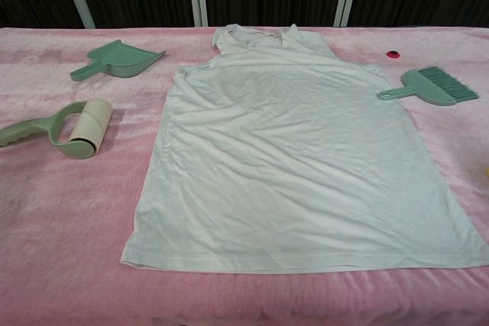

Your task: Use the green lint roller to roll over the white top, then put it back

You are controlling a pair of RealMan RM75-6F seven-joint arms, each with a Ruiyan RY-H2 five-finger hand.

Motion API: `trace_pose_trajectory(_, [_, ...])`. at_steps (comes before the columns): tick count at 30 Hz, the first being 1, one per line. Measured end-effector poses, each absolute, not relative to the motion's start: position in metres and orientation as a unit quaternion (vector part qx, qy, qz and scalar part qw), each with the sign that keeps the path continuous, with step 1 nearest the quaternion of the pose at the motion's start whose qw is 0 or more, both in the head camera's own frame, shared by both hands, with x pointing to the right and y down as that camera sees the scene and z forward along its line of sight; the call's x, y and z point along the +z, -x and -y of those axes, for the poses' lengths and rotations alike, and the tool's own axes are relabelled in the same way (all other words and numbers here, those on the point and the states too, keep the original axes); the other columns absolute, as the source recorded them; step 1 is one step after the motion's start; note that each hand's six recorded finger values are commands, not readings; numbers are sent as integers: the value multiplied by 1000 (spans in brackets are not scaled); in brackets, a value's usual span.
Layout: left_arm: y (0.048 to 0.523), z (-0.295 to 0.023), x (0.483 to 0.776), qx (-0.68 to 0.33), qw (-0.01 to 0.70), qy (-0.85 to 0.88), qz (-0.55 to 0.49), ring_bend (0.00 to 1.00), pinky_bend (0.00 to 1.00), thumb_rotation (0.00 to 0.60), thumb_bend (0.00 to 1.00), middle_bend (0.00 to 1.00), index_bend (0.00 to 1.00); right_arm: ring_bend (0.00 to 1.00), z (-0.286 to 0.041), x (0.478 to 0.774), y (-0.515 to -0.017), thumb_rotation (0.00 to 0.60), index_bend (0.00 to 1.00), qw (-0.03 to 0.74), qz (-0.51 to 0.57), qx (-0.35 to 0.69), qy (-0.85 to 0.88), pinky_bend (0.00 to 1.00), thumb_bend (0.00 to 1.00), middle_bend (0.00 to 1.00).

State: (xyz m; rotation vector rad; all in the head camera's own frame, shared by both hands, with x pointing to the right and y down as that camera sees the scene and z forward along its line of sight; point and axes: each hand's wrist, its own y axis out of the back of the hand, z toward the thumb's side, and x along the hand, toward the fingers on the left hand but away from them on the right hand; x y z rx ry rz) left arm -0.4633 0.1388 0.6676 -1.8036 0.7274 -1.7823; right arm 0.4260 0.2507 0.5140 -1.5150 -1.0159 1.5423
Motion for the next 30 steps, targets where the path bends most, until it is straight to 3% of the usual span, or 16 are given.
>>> trace_pose_trajectory(18, [421, -111, 713, -644, 268, 674, -243, 213, 360, 600, 348, 380, 455, 96, -255, 526, -427, 600, 0, 363, 394, 596, 598, 208, 186, 42])
trace_pose_trajectory(30, [415, -111, 719, -655, 282, 662, -229, 252, 420, 600, 349, 390, 449, 96, -255, 527, -428, 600, 0, 363, 391, 601, 596, 208, 185, 42])
